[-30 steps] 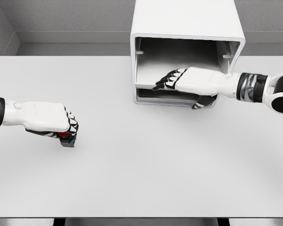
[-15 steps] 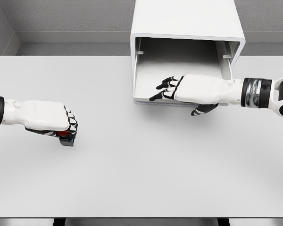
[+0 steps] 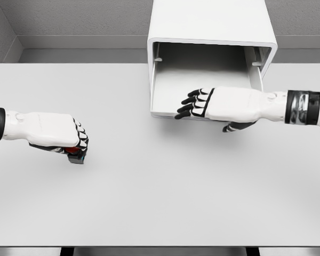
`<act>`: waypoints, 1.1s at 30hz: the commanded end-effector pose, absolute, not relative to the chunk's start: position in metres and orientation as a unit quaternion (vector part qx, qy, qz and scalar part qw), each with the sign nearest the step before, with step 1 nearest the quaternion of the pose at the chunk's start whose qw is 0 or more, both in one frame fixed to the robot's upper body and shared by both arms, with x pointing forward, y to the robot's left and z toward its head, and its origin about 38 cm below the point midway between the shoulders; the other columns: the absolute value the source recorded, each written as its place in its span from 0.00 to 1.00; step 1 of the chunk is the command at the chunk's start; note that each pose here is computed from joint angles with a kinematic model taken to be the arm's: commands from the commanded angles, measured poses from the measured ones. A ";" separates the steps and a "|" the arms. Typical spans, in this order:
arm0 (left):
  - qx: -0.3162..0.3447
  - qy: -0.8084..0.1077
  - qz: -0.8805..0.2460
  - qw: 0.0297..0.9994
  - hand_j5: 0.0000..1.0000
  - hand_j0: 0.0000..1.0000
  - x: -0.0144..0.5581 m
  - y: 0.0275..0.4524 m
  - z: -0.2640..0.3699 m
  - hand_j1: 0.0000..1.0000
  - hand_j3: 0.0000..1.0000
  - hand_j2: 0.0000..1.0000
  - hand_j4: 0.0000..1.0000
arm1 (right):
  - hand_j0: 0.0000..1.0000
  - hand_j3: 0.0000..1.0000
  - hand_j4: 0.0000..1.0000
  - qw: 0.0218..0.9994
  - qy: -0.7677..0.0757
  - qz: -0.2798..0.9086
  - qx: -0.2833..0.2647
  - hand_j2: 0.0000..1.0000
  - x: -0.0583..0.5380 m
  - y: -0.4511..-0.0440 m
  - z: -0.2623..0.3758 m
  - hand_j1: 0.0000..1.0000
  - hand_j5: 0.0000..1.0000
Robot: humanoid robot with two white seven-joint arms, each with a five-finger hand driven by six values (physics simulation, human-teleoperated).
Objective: Slide open multi-storey tabletop storage cabinets and put open load switch and slide close multi-storey tabletop storage cabinets
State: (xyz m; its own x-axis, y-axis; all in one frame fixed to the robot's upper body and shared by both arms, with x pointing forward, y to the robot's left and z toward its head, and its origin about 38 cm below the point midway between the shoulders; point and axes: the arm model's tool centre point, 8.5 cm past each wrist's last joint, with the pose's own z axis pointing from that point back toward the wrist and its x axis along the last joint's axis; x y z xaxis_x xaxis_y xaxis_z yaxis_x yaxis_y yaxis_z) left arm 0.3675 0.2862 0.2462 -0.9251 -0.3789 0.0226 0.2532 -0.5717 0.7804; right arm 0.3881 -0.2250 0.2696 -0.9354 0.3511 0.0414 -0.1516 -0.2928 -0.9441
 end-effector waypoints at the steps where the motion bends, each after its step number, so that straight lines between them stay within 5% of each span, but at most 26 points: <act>1: 0.074 -0.428 -0.882 0.181 0.45 0.45 0.368 0.286 0.247 0.45 0.45 0.45 0.45 | 1.00 1.00 1.00 0.146 -0.577 0.799 -0.086 1.00 0.385 -0.228 0.275 1.00 1.00; 19: 0.119 -0.507 -0.846 0.117 0.45 0.45 0.390 0.251 0.333 0.45 0.45 0.45 0.45 | 1.00 1.00 1.00 0.190 -0.591 0.776 -0.110 1.00 0.382 -0.270 0.286 1.00 1.00; 33: 0.115 -0.601 -0.789 0.049 0.45 0.45 0.408 0.184 0.381 0.45 0.45 0.45 0.45 | 1.00 1.00 1.00 0.240 -0.649 0.709 -0.135 1.00 0.368 -0.331 0.330 1.00 1.00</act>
State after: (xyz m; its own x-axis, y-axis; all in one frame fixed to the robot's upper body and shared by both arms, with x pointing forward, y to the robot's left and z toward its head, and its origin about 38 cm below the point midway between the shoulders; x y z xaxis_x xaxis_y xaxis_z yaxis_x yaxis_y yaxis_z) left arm 0.4076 0.1936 0.3772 -0.9646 -0.2283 -0.1317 -0.0557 -0.3120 0.9485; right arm 0.3675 -0.3236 0.3038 -0.8483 0.5123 0.1338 -0.2093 -0.0924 -0.9735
